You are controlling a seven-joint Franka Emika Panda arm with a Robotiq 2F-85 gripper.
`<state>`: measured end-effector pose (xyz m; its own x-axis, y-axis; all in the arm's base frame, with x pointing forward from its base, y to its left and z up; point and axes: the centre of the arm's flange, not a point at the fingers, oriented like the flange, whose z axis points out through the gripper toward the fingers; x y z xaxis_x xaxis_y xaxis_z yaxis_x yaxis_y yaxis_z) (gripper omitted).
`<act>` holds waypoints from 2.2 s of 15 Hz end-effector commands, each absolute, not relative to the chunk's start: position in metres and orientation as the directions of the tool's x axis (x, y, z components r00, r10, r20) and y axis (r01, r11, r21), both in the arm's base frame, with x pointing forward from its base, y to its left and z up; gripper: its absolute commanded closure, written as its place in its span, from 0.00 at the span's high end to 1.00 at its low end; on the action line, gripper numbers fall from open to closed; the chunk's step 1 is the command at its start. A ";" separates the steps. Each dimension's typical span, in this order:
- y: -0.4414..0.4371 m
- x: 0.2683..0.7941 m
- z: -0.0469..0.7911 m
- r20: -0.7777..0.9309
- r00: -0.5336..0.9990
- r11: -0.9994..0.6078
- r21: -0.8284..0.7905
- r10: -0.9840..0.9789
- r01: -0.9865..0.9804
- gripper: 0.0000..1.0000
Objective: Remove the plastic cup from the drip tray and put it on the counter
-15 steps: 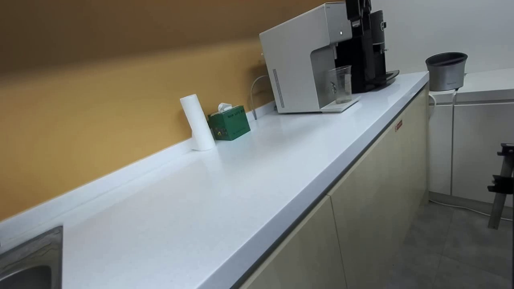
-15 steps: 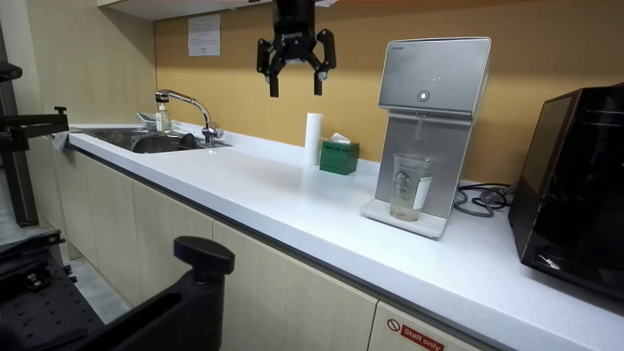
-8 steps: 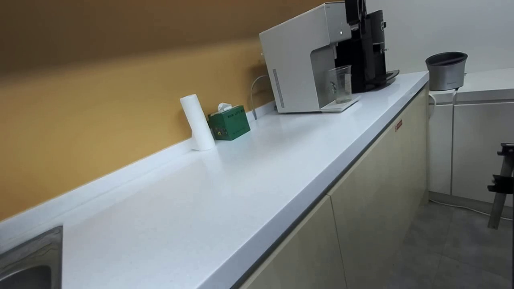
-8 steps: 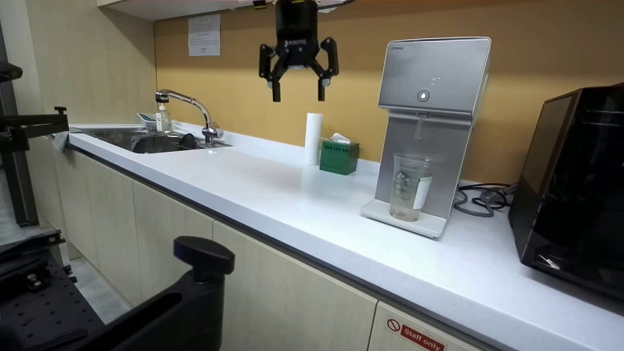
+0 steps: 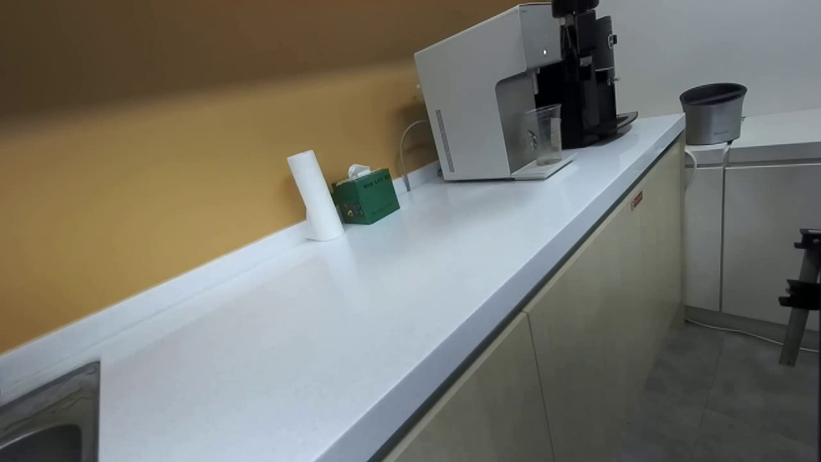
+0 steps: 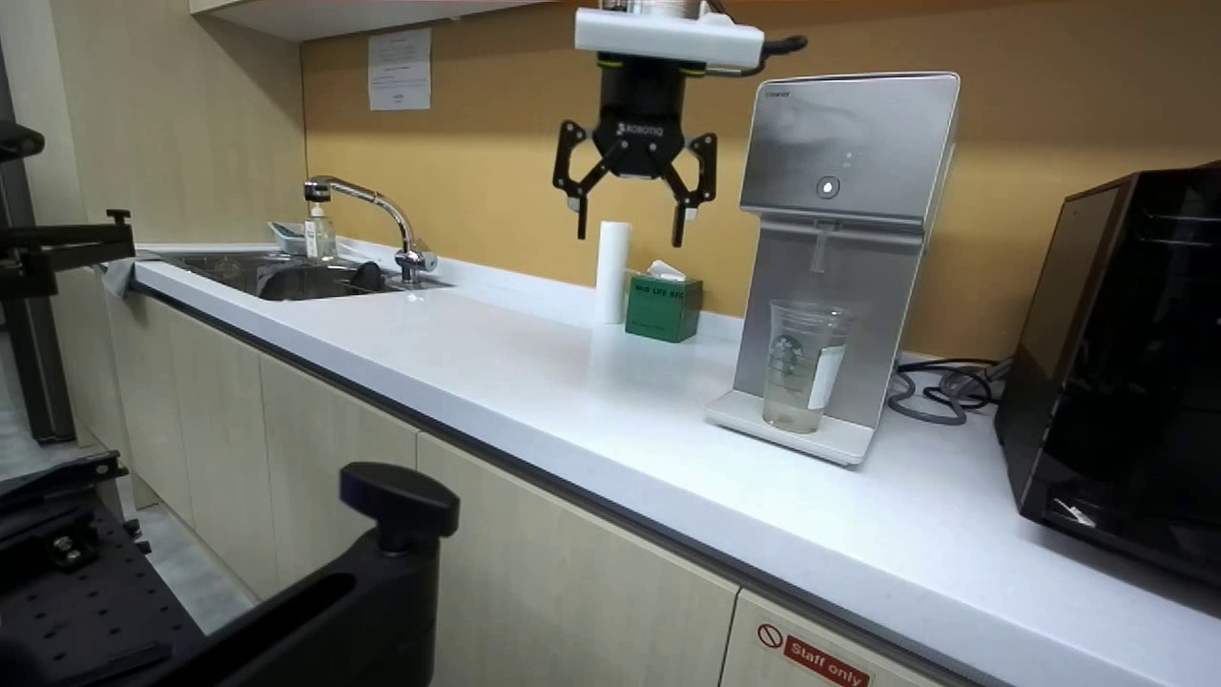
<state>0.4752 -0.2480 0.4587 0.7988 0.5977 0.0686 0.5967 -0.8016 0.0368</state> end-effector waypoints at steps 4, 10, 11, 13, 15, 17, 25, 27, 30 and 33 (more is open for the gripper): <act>-0.278 0.491 0.452 0.041 0.761 -0.762 0.060 0.647 0.645 1.00; -0.283 0.501 0.445 0.097 0.741 -0.744 0.171 0.665 0.646 1.00; -0.284 0.502 0.442 0.120 0.726 -0.733 0.188 0.677 0.653 1.00; -0.285 0.499 0.439 0.163 0.703 -0.720 0.222 0.692 0.658 1.00; -0.287 0.491 0.440 0.191 0.693 -0.717 0.253 0.696 0.650 1.00; -0.294 0.484 0.440 0.201 0.695 -0.721 0.271 0.690 0.637 1.00; -0.315 0.479 0.431 0.213 0.686 -0.716 0.273 0.696 0.642 1.00; -0.315 0.483 0.430 0.214 0.668 -0.701 0.277 0.712 0.658 1.00; -0.320 0.489 0.422 0.214 0.601 -0.638 0.282 0.770 0.717 1.00; -0.326 0.490 0.413 0.209 0.535 -0.574 0.291 0.819 0.765 1.00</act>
